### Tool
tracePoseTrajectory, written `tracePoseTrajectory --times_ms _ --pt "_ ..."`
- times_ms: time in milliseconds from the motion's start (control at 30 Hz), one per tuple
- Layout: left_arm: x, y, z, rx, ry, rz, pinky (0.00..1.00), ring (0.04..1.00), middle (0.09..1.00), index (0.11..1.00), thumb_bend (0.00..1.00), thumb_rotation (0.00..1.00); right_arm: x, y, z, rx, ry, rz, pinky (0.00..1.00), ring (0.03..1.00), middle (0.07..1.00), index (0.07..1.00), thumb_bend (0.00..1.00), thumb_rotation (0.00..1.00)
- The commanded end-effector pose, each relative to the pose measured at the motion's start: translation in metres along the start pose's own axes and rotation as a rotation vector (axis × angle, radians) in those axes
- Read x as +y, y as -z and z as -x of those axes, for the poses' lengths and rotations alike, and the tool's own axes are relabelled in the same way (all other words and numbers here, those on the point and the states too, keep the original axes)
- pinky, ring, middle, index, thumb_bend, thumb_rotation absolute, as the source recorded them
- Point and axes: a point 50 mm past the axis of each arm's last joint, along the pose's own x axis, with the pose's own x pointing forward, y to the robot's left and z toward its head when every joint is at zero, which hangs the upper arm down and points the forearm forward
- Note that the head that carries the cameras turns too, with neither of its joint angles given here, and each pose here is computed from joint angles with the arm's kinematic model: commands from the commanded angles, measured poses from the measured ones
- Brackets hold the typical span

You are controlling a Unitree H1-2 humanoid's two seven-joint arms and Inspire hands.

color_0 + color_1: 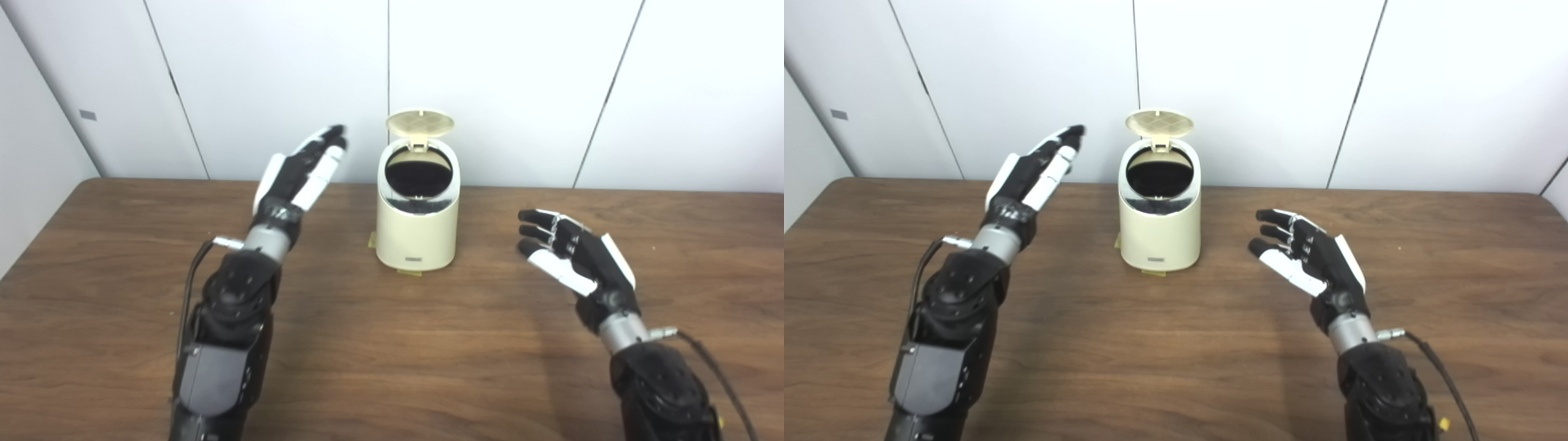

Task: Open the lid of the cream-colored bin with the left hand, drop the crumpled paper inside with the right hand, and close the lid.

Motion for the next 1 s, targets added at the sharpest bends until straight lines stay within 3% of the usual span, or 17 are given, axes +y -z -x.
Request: tracePoseTrajectory --times_ms 0,133,233,367,600,767,900,967 --pt "0.005 -0.032 -0.021 -0.071 0.03 -0.013 0.96 0.955 0.939 0.93 0.45 0.76 0.002 -0.008 0.0 -0.064 -0.005 -0.018 0.87 0.944 0.935 0.915 0.65 0.66" --pt "0.003 -0.04 -0.037 -0.068 0.062 -0.015 0.99 0.971 0.952 0.936 0.48 0.77 0.006 0.005 0.007 -0.053 0.02 -0.075 0.94 0.97 0.941 0.95 0.64 0.67" --pt "0.002 -0.047 -0.051 -0.061 0.078 -0.047 1.0 0.98 0.956 0.938 0.49 0.79 0.01 0.013 0.013 -0.047 0.027 -0.129 0.98 0.984 0.957 0.965 0.67 0.8" --pt "0.001 -0.056 -0.068 -0.053 0.119 -0.071 1.0 0.998 0.966 0.937 0.48 0.85 0.016 0.021 0.019 -0.051 0.052 -0.157 1.0 0.997 0.988 0.978 0.63 0.98" --pt "-0.014 -0.067 -0.086 -0.098 0.119 -0.17 1.0 0.991 0.959 0.908 0.49 0.88 0.02 0.029 0.019 -0.053 0.083 -0.153 1.0 1.0 1.0 0.988 0.63 0.99" --pt "-0.029 -0.072 -0.087 -0.14 0.106 -0.432 0.95 0.962 0.901 0.761 0.46 0.98 0.02 0.027 0.017 -0.057 0.098 -0.145 1.0 1.0 0.993 0.98 0.62 0.99" --pt "-0.037 -0.074 -0.08 -0.207 0.083 -0.551 0.78 0.88 0.821 0.576 0.47 0.87 0.018 0.029 0.013 -0.04 0.128 -0.097 0.99 0.997 0.975 0.969 0.63 0.96" --pt "-0.038 -0.074 -0.075 -0.255 0.091 -0.64 0.77 0.883 0.821 0.536 0.47 0.85 0.016 0.032 0.01 -0.033 0.144 -0.07 0.97 0.991 0.966 0.968 0.63 0.95"
